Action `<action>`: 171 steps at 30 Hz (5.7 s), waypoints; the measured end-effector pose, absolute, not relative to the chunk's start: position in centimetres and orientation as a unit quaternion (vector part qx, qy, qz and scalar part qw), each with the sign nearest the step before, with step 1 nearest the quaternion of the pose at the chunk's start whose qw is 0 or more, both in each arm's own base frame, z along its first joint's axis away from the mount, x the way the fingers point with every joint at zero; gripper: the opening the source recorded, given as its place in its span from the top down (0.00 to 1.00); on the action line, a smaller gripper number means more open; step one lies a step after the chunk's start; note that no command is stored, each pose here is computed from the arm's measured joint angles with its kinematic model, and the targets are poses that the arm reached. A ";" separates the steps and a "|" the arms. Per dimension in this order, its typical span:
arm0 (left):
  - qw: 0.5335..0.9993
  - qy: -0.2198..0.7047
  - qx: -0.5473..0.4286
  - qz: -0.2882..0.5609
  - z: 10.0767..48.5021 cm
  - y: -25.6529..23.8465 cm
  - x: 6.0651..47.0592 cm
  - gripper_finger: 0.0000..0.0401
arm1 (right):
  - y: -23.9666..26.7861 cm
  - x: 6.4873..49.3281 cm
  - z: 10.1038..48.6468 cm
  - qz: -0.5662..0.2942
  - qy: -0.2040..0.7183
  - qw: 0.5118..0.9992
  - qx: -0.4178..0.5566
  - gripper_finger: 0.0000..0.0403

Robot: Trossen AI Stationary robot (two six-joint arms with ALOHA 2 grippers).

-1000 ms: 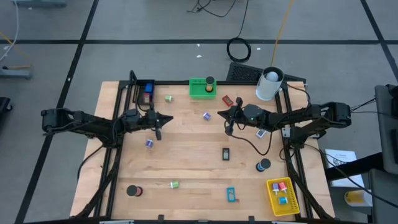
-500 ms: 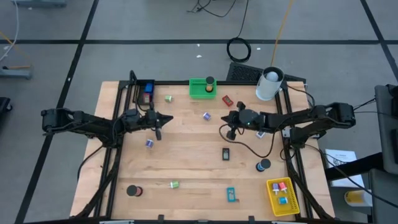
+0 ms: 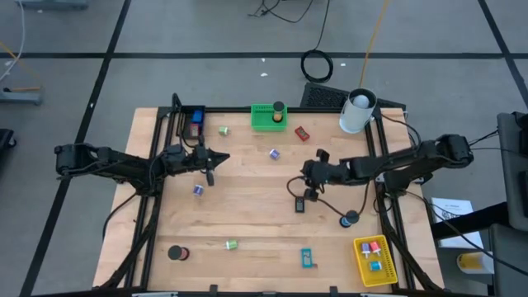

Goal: Pick & Place Office items
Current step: Put the blue hourglass into the green basket

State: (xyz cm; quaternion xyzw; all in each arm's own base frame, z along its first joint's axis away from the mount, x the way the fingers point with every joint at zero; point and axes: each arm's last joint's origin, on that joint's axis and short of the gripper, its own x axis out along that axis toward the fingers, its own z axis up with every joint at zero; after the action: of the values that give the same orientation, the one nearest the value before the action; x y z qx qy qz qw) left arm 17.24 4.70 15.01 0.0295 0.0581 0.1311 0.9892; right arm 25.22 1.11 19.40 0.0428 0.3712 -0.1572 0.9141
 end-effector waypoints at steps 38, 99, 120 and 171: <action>0.989 0.061 0.029 0.131 15.0 4.7 17.2 0.94 | 14.2 14.4 24.3 -0.259 0.592 0.746 0.161 0.15; 0.987 0.095 0.028 0.129 14.3 4.7 17.2 0.94 | 0.4 27.4 16.5 -0.057 0.613 0.788 0.019 0.29; 0.986 0.105 0.021 0.129 14.2 4.7 17.2 0.94 | 0.5 27.9 18.7 -0.105 0.524 0.845 -0.010 0.60; 0.989 0.085 0.015 0.123 14.5 4.5 17.3 0.94 | -3.6 39.1 9.0 -0.059 0.016 0.997 0.042 0.45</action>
State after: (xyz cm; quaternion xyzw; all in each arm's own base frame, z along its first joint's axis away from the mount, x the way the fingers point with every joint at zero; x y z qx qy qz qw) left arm 17.30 4.45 14.52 0.0150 0.0851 0.1231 0.9886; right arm 39.14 -3.64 9.03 0.0419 0.0160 -0.0587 0.9973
